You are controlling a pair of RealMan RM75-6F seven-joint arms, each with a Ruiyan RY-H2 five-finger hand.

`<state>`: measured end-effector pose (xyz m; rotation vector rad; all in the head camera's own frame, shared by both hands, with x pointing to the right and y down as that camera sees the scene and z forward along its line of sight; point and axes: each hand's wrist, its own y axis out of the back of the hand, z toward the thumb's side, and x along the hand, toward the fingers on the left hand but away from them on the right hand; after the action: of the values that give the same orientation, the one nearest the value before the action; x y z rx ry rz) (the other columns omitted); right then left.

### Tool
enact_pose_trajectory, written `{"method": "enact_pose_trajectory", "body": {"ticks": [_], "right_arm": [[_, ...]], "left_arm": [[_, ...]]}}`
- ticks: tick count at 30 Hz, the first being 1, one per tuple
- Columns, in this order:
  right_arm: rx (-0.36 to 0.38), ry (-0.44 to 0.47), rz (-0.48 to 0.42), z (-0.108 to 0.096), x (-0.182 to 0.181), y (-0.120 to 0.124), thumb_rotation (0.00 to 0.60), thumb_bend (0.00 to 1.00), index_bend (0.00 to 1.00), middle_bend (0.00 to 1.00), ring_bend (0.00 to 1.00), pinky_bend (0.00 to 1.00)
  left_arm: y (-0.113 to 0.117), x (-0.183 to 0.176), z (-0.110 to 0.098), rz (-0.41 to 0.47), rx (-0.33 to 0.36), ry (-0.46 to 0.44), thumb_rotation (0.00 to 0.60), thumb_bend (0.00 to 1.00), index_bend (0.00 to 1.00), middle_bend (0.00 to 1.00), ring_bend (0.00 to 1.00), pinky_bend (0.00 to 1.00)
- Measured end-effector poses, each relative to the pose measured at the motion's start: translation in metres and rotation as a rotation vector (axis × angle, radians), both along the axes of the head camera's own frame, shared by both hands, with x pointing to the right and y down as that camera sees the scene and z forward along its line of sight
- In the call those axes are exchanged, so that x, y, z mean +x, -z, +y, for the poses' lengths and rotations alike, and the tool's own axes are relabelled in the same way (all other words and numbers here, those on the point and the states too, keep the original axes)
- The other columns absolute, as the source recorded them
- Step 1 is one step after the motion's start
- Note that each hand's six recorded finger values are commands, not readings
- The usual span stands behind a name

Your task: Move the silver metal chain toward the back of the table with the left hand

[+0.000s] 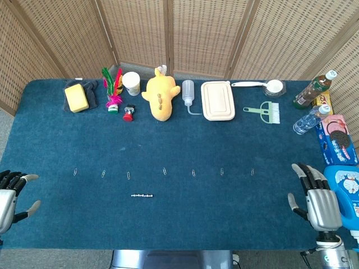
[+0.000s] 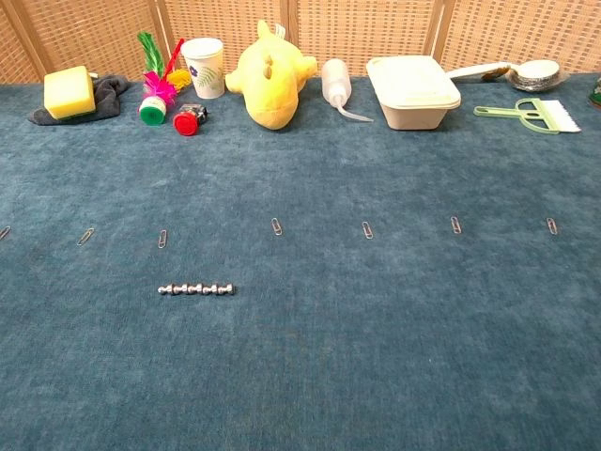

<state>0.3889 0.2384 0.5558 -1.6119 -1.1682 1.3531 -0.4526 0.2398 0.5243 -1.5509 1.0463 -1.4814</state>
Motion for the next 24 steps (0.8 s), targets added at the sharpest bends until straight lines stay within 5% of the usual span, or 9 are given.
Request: {"method": "enact_pose_trajectory", "body": {"ticks": [24], "right_arm": [[-0.004,-0.013,0.004,0.002,-0.003,-0.002,0.600,0.44,0.15,0.15,0.12,0.17]], "left_arm": [[-0.013,0.004,-0.015,0.045,-0.039,-0.041,0.600,0.35,0.30,0.33,0.22,0.13]]}}
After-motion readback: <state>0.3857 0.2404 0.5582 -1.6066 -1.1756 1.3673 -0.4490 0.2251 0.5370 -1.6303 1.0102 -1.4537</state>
